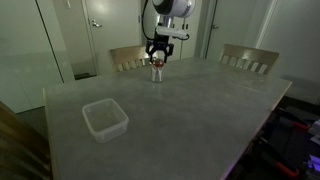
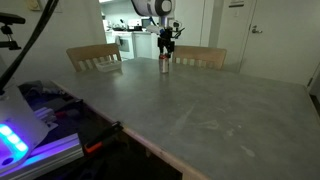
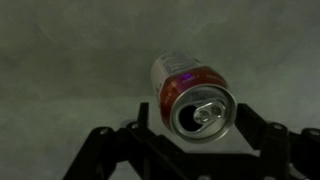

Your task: Move the can backward

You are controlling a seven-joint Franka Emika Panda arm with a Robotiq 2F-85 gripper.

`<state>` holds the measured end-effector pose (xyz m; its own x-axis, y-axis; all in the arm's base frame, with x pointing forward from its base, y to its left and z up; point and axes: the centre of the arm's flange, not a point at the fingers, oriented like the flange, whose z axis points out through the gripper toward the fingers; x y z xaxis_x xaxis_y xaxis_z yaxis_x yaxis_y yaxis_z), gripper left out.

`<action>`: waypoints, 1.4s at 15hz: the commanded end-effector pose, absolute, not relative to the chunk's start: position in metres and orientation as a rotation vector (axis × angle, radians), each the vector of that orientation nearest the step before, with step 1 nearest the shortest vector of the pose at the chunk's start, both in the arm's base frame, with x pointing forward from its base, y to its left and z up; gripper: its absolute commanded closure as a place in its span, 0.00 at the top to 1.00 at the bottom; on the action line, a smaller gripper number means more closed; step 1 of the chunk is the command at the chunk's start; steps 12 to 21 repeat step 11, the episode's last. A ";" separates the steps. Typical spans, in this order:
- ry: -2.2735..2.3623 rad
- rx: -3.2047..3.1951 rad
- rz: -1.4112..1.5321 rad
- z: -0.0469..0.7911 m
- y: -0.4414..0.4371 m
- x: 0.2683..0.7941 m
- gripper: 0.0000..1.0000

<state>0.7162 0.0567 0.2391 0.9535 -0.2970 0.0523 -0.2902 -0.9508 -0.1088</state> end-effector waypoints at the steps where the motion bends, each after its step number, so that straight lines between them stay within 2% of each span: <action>1: 0.453 -3.055 -0.143 0.250 0.058 0.703 1.00; 6: 0.203 -3.185 -0.072 0.299 0.088 0.696 1.00; 11: 0.015 -3.327 0.247 0.328 0.118 0.670 1.00; 21: 0.015 -3.327 0.247 0.328 0.118 0.670 1.00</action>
